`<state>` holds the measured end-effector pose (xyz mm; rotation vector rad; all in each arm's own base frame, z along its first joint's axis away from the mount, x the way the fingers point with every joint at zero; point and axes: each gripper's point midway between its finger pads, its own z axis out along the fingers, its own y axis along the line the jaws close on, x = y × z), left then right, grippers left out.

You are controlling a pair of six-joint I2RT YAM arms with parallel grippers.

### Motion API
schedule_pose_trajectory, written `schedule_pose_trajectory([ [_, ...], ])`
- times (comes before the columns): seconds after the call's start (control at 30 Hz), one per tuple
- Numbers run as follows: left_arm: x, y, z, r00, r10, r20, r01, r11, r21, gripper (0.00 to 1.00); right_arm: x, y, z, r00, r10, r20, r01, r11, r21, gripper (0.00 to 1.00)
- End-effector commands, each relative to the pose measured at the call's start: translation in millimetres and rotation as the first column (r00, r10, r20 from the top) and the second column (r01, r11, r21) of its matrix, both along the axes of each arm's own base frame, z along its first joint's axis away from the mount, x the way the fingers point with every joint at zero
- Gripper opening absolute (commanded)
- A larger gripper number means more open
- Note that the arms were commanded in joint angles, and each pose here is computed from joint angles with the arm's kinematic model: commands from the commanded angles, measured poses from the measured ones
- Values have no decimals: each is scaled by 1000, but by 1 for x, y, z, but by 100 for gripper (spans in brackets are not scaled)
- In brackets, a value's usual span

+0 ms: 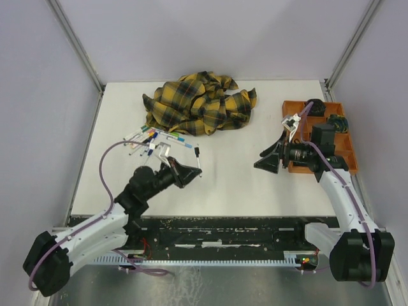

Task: Open the pen caps
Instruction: Pick up the pen from the center of the board.

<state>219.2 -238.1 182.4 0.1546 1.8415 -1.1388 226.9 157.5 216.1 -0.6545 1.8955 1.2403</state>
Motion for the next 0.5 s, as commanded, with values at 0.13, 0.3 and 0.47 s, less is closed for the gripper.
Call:
schedule_pose_trajectory([
  [0.13, -33, -18, 89, 975, 129, 179, -35, 893, -449, 3, -2, 21, 28, 996, 85, -5, -83, 987, 135, 99],
  [0.3, -36, -48, 88, 972, 138, 189, -42, 898, -437, 3, -8, 30, 31, 992, 121, -44, -112, 980, 166, 99],
  [0.47, -40, -69, 94, 957, 184, 224, -57, 877, -477, 3, -12, 35, 36, 987, 152, -50, -140, 972, 190, 99],
])
